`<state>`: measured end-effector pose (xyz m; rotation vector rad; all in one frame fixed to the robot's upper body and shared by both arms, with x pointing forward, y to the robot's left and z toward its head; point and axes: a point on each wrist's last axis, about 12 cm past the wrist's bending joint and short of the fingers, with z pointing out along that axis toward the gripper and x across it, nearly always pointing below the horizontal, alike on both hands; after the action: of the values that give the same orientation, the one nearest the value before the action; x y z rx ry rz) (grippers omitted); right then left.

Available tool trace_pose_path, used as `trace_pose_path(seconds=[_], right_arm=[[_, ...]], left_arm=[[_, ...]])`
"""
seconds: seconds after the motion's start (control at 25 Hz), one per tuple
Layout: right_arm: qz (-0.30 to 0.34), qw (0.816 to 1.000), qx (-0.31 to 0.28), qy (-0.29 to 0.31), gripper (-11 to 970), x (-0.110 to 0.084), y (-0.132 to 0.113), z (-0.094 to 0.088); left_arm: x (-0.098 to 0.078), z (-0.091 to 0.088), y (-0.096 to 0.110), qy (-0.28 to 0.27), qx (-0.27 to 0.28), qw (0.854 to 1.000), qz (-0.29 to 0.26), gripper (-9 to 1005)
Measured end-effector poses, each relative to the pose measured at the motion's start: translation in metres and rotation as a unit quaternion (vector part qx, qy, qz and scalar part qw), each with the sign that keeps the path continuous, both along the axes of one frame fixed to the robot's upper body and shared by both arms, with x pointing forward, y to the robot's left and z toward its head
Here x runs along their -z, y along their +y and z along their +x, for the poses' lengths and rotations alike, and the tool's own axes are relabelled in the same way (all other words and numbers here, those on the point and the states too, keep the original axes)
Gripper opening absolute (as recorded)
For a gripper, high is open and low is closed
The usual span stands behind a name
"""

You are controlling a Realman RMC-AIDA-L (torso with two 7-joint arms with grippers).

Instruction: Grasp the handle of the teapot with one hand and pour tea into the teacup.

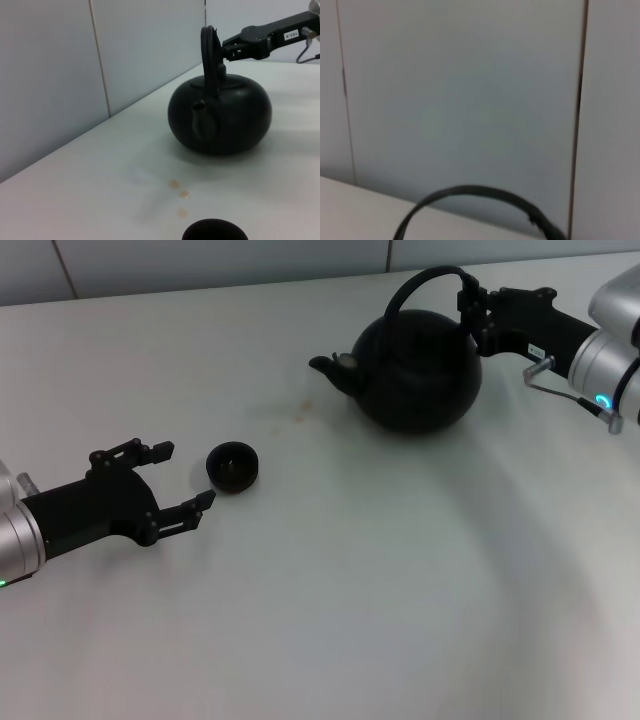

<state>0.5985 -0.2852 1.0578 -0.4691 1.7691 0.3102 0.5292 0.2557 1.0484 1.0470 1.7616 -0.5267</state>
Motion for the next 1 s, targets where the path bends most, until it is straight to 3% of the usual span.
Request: trace_pose_path(seconds=[0.32,0.48,0.72,0.8,0.84,0.88,0.92,1.0], right_arm=[[0.013,1.0,-0.01,-0.007,104,0.002,-0.005,-0.011],[0.043,0.999,-0.004,-0.027,294,-0.002,-0.013,-0.019],[0.072,0.996,0.016,-0.047,495,-0.002,-0.027,-0.034],[0.096,0.994,0.005,-0.058,567,0.001,-0.033,-0.053],[0.096,0.994,0.005,-0.058,606,0.001,-0.033,-0.053],[0.114,0.991,-0.022,-0.068,645,0.003,-0.033,-0.07],[0.114,0.991,-0.022,-0.068,684,0.003,-0.033,-0.07],[0.111,0.985,-0.101,-0.086,741,0.005,-0.023,-0.096]], left_arm=[[-0.001,0.0,-0.001,-0.001,0.001,1.0,0.0,792],[-0.001,0.0,-0.001,-0.001,0.001,1.0,0.0,791],[-0.001,0.0,-0.001,0.0,0.002,1.0,-0.001,791],[-0.001,-0.001,0.001,0.0,-0.001,1.0,-0.001,791],[-0.001,-0.001,0.001,0.0,-0.001,1.0,-0.001,791],[-0.001,-0.002,0.003,-0.002,-0.004,1.0,-0.001,791],[-0.001,-0.002,0.003,-0.002,-0.004,1.0,-0.001,791],[0.0,-0.005,0.007,-0.001,-0.009,1.0,-0.001,791]])
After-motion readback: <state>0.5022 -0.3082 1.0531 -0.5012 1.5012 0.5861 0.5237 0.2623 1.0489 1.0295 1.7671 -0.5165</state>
